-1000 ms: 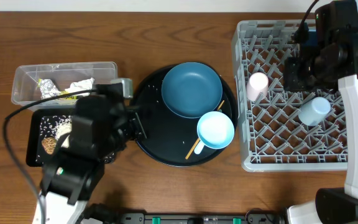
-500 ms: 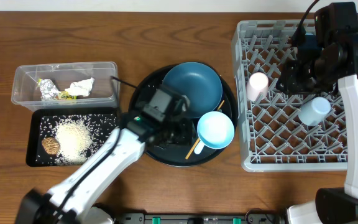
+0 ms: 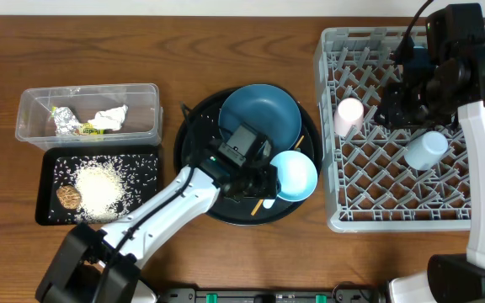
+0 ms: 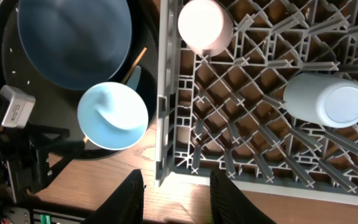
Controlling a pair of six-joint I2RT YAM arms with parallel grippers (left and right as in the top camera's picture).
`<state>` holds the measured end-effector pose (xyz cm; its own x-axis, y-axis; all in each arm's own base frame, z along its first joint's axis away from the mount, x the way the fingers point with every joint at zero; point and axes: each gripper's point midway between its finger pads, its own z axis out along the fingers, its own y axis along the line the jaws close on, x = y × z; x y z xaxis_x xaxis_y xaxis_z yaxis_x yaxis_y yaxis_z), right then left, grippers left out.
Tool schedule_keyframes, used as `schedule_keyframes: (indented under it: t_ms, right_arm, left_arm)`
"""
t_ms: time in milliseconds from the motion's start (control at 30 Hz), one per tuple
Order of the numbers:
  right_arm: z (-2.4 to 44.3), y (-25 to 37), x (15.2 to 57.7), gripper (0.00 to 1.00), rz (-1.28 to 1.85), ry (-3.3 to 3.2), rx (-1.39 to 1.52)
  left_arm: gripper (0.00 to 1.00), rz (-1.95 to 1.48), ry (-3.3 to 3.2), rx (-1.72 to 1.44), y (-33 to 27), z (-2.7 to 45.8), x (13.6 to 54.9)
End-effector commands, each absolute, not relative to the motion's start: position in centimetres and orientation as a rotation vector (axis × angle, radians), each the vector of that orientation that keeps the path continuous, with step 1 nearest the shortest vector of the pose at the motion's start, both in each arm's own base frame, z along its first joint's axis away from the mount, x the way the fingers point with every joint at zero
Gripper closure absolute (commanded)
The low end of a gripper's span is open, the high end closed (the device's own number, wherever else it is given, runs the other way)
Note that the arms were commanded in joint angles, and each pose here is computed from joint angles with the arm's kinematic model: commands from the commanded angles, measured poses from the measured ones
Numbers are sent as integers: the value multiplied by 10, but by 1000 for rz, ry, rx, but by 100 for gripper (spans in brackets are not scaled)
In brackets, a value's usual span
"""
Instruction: Sort waste into correct bins and load items into the dishwasher rack
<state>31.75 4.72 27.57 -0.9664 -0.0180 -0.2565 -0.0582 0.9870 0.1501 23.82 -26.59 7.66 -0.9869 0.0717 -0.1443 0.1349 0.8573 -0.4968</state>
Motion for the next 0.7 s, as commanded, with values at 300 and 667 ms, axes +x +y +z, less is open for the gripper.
schedule_keyframes:
  t_ms: [300,667]
  right_arm:
    - [247,49,323,99,234,2911,-68]
    - [247,55,324,99,237,2905,-96]
  left_arm:
    - [48,-625,2860,116,-265,68,246]
    - [48,-560,2897,109,-260,54,244]
